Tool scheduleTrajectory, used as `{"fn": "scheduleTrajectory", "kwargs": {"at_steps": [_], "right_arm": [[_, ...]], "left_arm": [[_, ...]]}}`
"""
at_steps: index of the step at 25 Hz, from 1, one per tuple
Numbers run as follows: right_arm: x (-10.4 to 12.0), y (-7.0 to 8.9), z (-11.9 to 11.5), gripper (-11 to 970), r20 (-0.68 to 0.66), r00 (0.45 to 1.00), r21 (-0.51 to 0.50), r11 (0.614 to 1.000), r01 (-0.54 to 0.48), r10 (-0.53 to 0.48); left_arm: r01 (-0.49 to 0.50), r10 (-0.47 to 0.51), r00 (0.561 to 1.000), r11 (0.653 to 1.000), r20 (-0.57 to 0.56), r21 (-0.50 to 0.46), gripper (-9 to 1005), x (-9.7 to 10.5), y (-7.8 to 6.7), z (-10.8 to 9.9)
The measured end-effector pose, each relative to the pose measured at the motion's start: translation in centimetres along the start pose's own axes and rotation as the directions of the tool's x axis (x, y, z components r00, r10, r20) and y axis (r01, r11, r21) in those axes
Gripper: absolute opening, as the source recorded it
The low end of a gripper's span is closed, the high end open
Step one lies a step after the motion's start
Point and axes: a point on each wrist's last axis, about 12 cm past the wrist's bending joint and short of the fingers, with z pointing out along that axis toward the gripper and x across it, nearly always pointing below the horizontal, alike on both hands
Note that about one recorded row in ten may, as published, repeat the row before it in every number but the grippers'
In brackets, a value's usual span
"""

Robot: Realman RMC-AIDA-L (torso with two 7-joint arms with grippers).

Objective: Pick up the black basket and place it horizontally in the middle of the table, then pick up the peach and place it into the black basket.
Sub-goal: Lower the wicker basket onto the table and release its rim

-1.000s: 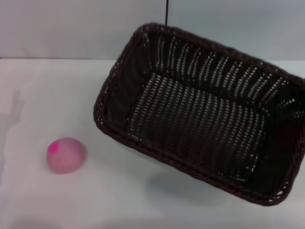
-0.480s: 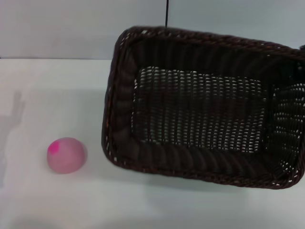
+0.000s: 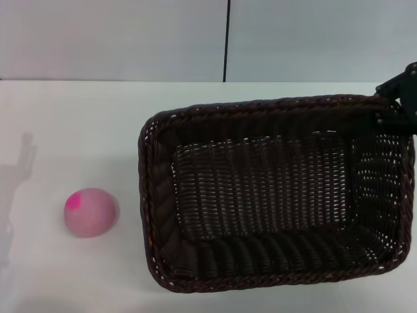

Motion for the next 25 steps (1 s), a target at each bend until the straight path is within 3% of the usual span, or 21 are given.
{"fn": "scheduleTrajectory", "kwargs": {"at_steps": [12, 25], "right_arm": [[1.6, -0.4, 1.0, 179, 0.012, 0.999, 0.038, 0.999, 0.036, -0.036], [1.4, -0.4, 1.9, 163, 0.017, 0.998, 0.03, 0.998, 0.054, -0.055]], "left_arm": [[0.026, -0.026, 0.999, 1.0, -0.022, -0.015, 767, 0.4, 0.0, -1.1], [0.026, -0.026, 0.999, 1.0, -0.039, -0.009, 767, 0.5, -0.1, -1.3]]}}
